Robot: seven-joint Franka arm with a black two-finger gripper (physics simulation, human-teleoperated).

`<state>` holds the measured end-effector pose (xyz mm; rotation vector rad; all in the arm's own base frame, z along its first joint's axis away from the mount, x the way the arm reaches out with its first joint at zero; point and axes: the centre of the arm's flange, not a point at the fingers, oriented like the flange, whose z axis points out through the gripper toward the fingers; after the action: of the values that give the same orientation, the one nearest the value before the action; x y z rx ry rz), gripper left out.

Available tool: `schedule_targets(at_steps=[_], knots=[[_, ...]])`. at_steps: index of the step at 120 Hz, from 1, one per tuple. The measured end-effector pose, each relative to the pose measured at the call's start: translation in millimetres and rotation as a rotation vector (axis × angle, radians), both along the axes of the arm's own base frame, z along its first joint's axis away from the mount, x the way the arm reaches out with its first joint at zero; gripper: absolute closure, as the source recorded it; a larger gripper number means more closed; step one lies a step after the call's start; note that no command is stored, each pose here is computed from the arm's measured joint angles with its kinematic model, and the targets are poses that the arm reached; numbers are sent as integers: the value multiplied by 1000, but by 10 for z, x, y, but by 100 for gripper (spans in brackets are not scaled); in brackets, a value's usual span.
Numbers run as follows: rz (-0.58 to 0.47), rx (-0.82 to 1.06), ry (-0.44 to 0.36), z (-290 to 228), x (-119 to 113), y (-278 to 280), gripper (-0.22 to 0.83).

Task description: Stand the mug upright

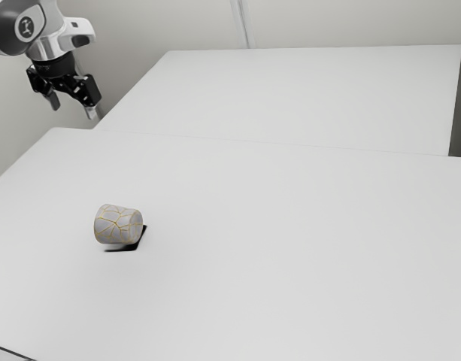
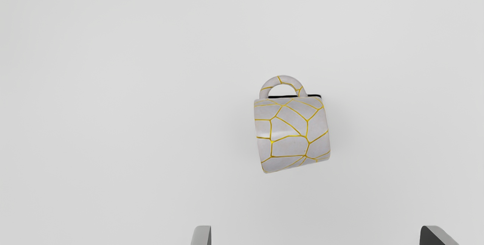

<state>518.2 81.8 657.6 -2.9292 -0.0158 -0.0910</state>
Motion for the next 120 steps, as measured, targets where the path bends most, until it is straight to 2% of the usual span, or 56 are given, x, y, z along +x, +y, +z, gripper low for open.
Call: schedule_targets(at_steps=[30,44,54,73,84,120], knots=[[57,-3,10,-91,-31,135,0],[120,-20,25,-192,-83,398,0],[198,-125,38,-340,-164,668,0],[379,-356,126,-1016,-455,1226,0],[435,-454,168,-1355,-536,1384,0],[525,-695,272,-2355,-490,1746,0]])
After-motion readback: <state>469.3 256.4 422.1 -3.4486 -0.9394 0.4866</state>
